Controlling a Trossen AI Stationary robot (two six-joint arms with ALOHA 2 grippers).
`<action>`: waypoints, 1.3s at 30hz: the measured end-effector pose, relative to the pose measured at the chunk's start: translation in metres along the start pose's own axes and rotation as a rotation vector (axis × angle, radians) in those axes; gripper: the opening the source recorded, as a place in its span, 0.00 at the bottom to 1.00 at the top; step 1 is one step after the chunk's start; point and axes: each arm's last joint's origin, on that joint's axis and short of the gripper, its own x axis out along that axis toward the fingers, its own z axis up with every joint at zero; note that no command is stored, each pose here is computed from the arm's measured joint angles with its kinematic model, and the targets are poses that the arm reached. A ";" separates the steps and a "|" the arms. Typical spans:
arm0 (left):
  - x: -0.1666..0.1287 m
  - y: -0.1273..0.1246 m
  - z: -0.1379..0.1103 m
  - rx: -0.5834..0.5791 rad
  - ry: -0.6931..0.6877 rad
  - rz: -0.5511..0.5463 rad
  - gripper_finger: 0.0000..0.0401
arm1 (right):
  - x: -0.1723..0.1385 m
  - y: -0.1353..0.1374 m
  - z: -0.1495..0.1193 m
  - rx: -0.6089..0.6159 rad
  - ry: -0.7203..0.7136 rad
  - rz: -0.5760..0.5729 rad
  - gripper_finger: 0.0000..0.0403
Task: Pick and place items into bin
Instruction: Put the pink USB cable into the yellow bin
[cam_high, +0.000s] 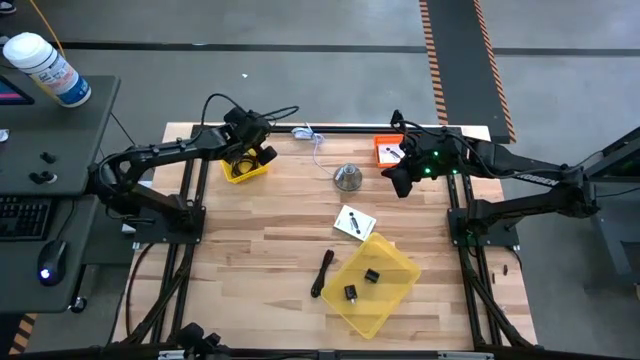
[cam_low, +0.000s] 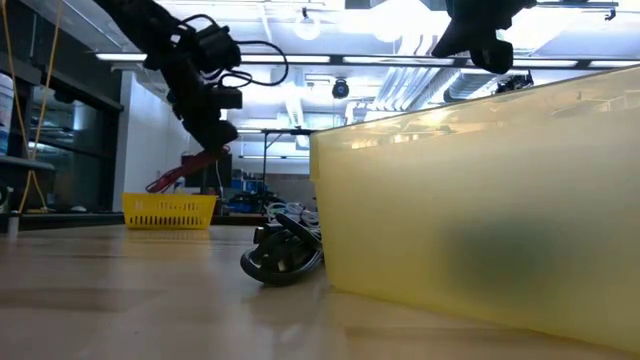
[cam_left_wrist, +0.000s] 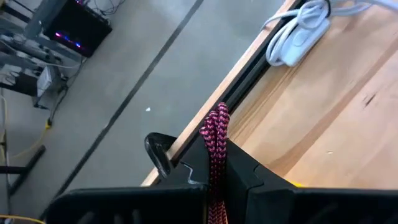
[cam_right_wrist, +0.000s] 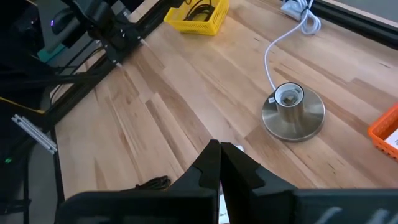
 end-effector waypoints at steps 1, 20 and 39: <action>0.002 0.001 -0.002 0.012 0.003 -0.001 0.00 | 0.000 0.000 0.000 0.001 0.000 0.000 0.00; 0.022 -0.002 -0.035 0.021 0.057 -0.120 0.01 | 0.000 -0.001 0.001 0.012 -0.024 -0.037 0.00; 0.022 -0.003 -0.035 -0.027 0.063 -0.123 0.29 | 0.000 -0.001 0.001 0.012 -0.023 -0.036 0.00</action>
